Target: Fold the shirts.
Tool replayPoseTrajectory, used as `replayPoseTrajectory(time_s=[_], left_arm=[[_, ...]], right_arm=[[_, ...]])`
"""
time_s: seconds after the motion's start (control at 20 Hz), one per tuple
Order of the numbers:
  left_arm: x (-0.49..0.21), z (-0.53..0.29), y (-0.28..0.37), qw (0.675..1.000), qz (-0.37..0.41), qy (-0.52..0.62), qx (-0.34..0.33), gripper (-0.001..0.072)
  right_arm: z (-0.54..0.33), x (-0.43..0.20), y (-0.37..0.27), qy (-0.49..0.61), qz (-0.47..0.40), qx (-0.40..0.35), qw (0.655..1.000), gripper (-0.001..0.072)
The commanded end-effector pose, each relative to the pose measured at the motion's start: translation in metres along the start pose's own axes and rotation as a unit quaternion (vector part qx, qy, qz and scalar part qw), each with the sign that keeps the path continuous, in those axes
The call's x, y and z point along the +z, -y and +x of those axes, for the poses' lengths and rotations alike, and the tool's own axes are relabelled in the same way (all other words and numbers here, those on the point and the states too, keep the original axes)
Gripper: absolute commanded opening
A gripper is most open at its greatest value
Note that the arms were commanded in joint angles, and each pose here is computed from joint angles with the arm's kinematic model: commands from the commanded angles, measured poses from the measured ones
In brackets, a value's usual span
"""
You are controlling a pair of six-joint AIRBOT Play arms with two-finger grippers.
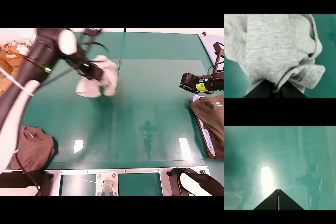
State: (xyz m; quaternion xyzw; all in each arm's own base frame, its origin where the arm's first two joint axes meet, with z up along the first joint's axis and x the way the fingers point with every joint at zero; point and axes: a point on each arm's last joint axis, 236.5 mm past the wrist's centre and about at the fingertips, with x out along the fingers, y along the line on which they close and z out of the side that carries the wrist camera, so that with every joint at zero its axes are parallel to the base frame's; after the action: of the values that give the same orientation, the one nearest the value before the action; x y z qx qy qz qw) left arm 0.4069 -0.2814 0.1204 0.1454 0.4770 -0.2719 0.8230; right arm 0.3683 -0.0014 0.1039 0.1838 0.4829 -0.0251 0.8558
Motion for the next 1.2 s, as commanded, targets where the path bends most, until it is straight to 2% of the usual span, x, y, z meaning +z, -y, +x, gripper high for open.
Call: replayPoseTrajectory(time_s=[0.0,0.05,0.1,0.3,0.5,0.6,0.8,0.95,1.15], left_arm=[[0.000,0.027,0.090,0.996,0.045,-0.006,-0.081,0.0189],[-0.008,0.037,0.104,0.993,0.047,-0.025,-0.106,0.0569],[-0.022,0.044,0.115,0.989,0.040,-0.055,-0.130,0.0707],[-0.056,0.037,0.081,0.983,0.038,-0.136,-0.117,0.0704],[-0.048,0.043,-0.011,0.988,-0.056,-0.119,-0.075,0.0704],[-0.040,0.055,-0.054,0.987,-0.111,-0.091,-0.069,0.0704],[-0.029,0.108,-0.084,0.972,-0.193,-0.043,-0.128,0.0704],[-0.025,0.164,-0.067,0.963,-0.198,-0.024,-0.181,0.0704],[0.003,0.199,-0.042,0.935,-0.248,0.034,-0.251,0.0704]], right_arm=[[-0.002,0.000,0.005,-0.002,0.006,-0.003,1.000,0.0144],[-0.002,0.000,0.005,-0.002,0.006,-0.004,1.000,0.0301],[-0.002,-0.001,0.006,-0.004,0.006,-0.005,1.000,0.0376],[-0.002,-0.001,0.021,-0.009,0.025,-0.015,1.000,0.0374],[0.026,-0.016,0.045,-0.050,0.062,-0.027,0.996,0.0368],[0.057,-0.036,0.056,-0.090,0.080,-0.031,0.992,0.0278],[0.129,-0.068,0.049,-0.150,0.119,0.017,0.981,0.0273],[0.172,-0.075,0.029,-0.168,0.136,0.078,0.973,0.0273],[0.210,-0.079,-0.006,-0.184,0.144,0.140,0.962,0.0273]])
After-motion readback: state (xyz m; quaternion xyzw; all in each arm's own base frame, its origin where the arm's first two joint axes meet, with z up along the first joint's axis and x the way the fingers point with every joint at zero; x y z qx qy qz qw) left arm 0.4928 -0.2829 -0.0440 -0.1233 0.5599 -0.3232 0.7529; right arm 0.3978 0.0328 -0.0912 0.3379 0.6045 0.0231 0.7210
